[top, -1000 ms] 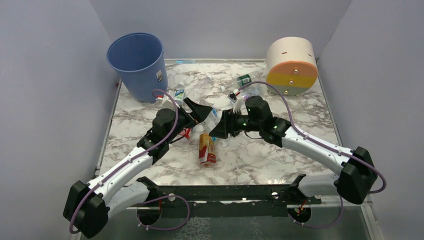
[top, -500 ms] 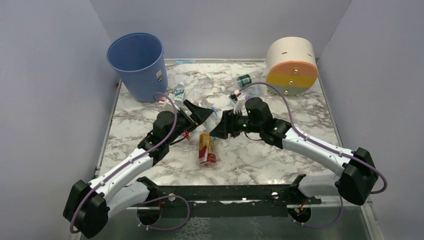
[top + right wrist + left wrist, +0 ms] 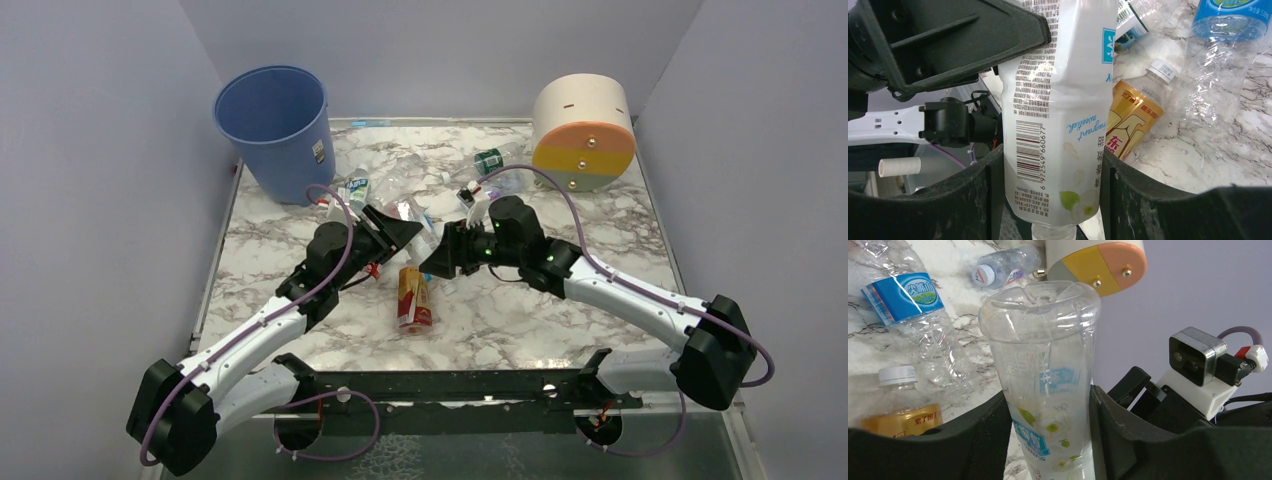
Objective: Put the plastic bottles in the bin
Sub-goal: Pick up the plastic bottle at the center of the board.
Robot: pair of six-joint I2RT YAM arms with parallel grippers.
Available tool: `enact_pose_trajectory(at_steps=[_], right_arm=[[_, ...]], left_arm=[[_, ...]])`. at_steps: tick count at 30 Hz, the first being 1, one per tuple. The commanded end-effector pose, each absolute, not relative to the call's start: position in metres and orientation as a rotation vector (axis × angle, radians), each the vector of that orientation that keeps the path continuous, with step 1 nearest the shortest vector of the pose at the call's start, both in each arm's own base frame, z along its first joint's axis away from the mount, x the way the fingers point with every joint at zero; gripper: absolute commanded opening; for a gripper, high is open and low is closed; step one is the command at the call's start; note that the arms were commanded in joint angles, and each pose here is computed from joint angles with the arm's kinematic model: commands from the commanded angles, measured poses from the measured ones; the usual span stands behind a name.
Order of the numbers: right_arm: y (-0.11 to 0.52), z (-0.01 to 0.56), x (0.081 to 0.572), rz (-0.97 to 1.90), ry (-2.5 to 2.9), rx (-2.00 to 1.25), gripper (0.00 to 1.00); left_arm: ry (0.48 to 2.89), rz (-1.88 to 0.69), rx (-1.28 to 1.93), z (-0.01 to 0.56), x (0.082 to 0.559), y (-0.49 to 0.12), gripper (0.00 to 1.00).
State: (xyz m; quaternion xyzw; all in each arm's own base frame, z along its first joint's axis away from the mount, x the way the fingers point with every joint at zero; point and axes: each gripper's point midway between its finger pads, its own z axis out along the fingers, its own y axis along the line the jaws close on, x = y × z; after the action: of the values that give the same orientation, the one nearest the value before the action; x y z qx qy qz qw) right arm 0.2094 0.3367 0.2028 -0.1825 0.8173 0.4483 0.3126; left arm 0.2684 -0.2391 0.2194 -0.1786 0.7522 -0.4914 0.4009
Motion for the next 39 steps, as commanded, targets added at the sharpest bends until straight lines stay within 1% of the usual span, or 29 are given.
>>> enact_pose_trajectory(at_steps=[1, 5, 10, 14, 15, 16, 26, 39], right_arm=[[0.339, 0.210, 0.208, 1.198, 2.127, -0.478, 0.61], [0.339, 0.210, 0.207, 1.199, 2.127, -0.479, 0.62], [0.339, 0.212, 0.207, 1.198, 2.127, -0.478, 0.73], [0.336, 0.214, 0.207, 1.189, 2.127, -0.475, 0.86], [0.336, 0.214, 0.207, 1.187, 2.126, -0.474, 0.95], [0.335, 0.215, 0.207, 1.182, 2.128, -0.472, 1.00], [0.318, 0.227, 0.206, 1.109, 2.133, -0.439, 0.99], [0.281, 0.258, 0.198, 0.993, 2.111, -0.378, 0.99]], left_arm=[[1.880, -1.288, -0.404, 0.226, 0.265, -0.245, 0.47], [1.882, -1.282, -0.405, 0.225, 0.265, -0.244, 0.47], [1.880, -1.271, -0.408, 0.225, 0.265, -0.243, 0.46], [1.880, -1.268, -0.407, 0.225, 0.266, -0.243, 0.46], [1.881, -1.267, -0.407, 0.225, 0.266, -0.242, 0.46], [1.883, -1.267, -0.407, 0.224, 0.266, -0.243, 0.46], [1.884, -1.243, -0.392, 0.225, 0.266, -0.241, 0.46], [1.822, -1.097, -0.313, 0.255, 0.289, -0.230, 0.46]])
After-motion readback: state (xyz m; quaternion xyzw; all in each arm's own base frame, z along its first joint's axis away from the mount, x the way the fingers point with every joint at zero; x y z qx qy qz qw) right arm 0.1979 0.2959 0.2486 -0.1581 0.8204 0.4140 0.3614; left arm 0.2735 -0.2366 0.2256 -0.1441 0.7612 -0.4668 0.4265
